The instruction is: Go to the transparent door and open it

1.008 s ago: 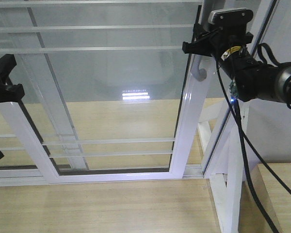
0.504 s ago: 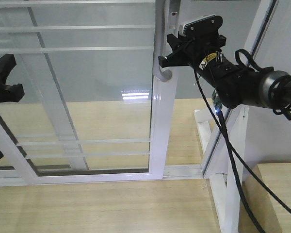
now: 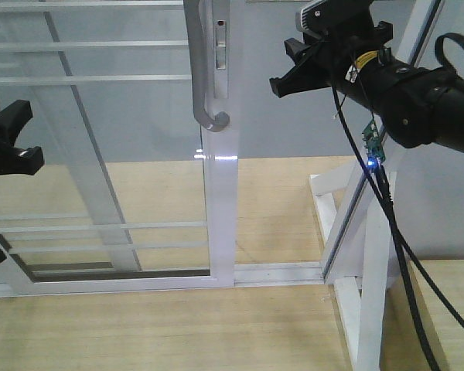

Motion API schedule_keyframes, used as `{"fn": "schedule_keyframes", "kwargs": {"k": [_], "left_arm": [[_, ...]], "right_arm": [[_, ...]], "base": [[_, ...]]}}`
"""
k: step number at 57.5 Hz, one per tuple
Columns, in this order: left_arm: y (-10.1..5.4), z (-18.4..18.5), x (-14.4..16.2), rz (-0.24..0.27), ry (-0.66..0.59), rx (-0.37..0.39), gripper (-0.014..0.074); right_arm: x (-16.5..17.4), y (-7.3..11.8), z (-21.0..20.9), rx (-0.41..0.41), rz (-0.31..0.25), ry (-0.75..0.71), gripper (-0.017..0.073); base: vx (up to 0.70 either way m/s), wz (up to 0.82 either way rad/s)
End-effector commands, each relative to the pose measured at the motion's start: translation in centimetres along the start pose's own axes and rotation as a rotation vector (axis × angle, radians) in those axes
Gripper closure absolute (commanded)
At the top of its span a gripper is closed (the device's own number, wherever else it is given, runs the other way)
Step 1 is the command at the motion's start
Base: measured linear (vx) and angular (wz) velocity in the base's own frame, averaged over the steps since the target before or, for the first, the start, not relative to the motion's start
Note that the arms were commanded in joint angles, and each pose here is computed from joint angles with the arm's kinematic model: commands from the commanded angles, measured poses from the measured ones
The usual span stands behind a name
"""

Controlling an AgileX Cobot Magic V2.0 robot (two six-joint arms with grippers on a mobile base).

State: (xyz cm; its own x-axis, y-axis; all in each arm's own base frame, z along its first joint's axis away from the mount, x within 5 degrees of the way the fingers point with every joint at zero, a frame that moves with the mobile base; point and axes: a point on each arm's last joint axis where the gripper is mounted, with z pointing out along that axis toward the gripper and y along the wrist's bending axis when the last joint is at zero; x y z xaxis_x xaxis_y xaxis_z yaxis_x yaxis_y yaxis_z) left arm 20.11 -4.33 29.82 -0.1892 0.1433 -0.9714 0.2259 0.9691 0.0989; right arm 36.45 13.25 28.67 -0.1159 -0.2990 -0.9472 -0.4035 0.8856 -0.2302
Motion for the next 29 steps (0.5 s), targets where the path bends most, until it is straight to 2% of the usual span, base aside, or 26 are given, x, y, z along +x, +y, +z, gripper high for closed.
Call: {"fn": "schedule_keyframes", "kwargs": {"k": [1, 20, 29], "left_arm": [[-0.3, 0.3, -2.2, 0.038, -0.159, 0.005, 0.0213], [-2.3, 7.0, -0.1, -0.109, -0.245, 0.067, 0.0211], [-3.5, 11.2, 0.1, -0.087, -0.223, 0.152, 0.0211]], "right_arm": [[-3.6, -1.0, -1.9, 0.035, -0.008, -0.133, 0.0314], [-4.2, -1.1, -2.5, 0.04, -0.008, -0.147, 0.0314], [-4.2, -1.1, -2.5, 0.04, -0.009, -0.151, 0.0314]], "base": [[0.0, 0.0], [0.0, 0.0], [0.0, 0.0]]}}
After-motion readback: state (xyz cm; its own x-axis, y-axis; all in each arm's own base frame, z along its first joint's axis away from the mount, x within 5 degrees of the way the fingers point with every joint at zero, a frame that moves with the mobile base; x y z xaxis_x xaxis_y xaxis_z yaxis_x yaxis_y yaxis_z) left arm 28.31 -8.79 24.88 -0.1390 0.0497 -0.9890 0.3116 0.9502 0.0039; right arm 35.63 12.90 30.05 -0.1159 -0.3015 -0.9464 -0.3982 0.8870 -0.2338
